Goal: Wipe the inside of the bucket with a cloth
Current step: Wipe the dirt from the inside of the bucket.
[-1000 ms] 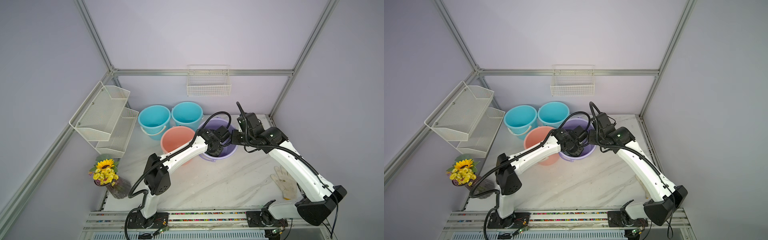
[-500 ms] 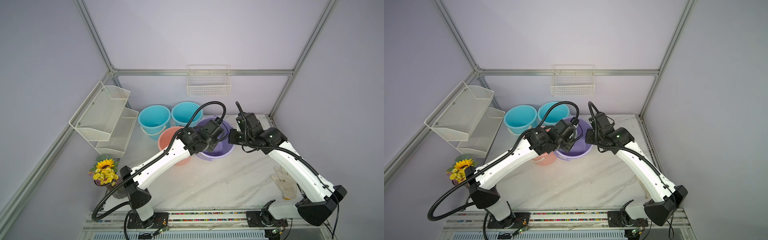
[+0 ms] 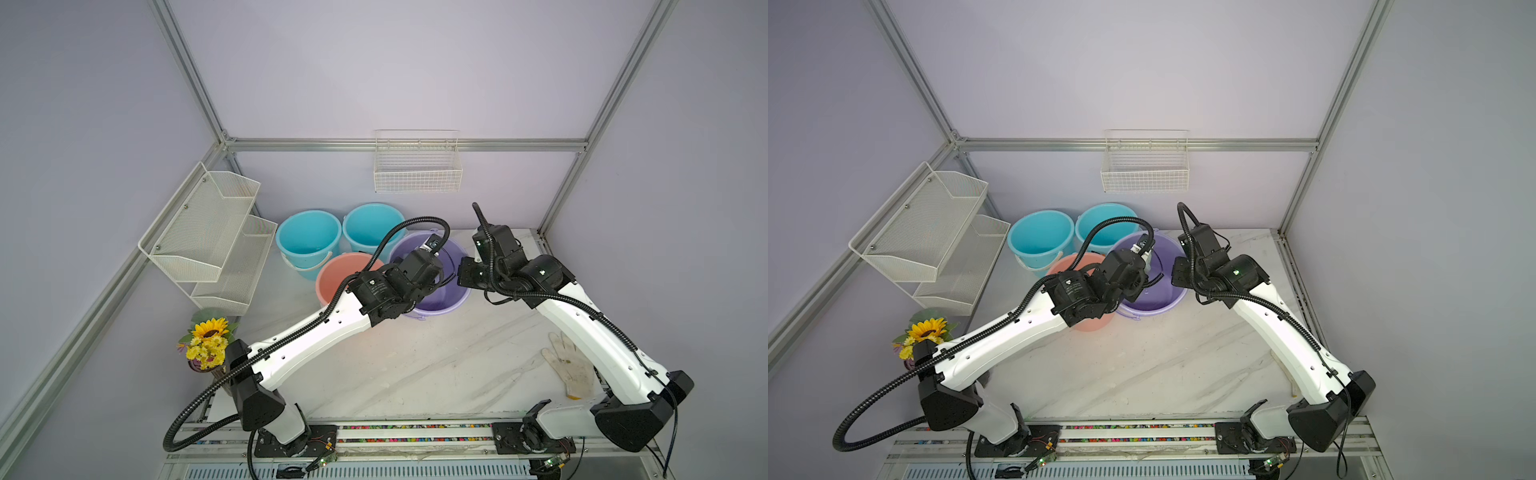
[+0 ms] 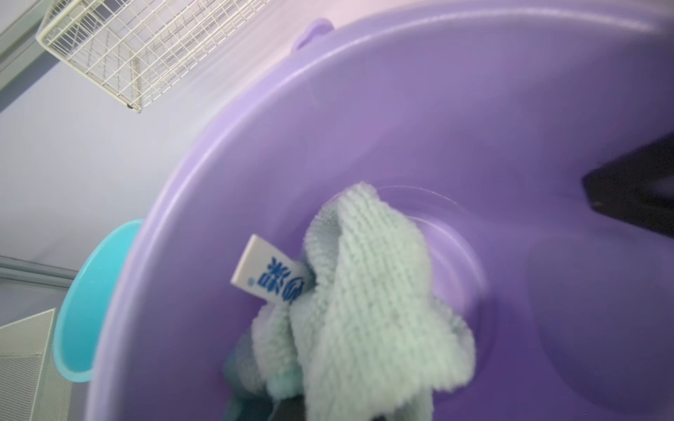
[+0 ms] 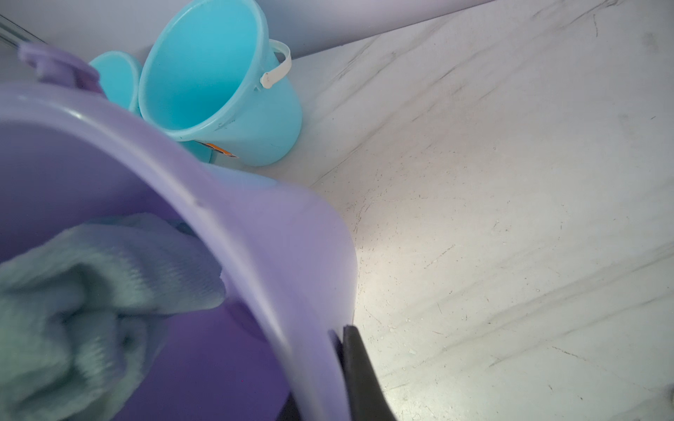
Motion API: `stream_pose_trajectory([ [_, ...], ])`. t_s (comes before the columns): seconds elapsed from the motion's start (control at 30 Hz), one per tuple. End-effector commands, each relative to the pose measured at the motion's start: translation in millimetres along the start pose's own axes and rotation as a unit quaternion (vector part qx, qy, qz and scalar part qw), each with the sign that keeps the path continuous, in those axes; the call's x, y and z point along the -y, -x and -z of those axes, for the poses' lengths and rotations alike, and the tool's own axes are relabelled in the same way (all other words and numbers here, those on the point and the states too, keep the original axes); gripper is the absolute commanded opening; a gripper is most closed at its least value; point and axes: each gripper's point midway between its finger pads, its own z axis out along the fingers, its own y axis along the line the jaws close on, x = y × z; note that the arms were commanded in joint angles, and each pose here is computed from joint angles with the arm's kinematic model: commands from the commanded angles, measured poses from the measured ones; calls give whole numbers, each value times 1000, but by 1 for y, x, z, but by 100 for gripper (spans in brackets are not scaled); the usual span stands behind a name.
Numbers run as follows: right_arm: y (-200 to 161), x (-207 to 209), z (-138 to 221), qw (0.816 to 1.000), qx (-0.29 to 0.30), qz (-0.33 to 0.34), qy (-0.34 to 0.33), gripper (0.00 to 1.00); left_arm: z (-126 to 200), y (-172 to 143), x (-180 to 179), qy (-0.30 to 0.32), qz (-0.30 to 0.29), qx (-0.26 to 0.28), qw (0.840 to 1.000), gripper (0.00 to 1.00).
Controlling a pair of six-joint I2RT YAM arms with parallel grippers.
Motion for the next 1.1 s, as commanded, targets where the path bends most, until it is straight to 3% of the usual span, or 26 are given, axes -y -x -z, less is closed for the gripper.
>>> stream_pose_trajectory([
  [0.0, 22, -13, 20, 998, 40, -22, 38, 0, -6, 27, -20, 77, 34, 64, 994, 0],
  [0.1, 22, -15, 22, 998, 41, -22, 44, 0, -26, 14, -10, 95, 31, 50, 994, 0],
  [0.23, 25, -18, 26, 997, 45, -23, 51, 0, -48, -7, 28, 36, 11, 24, 999, 0],
  [0.37, 27, -17, 29, 997, 49, -23, 49, 0, -52, -22, 60, -34, 3, 10, 999, 0],
  [0.67, 31, -18, 31, 997, 56, -18, 49, 0, -55, -52, 89, -104, -8, -21, 994, 0],
  [0.77, 31, -17, 30, 997, 56, -18, 47, 0, -40, -34, 75, -99, 5, 4, 995, 0],
  [1.07, 25, -15, 24, 998, 48, -17, 43, 0, 26, 41, 3, -40, 50, 150, 987, 0],
])
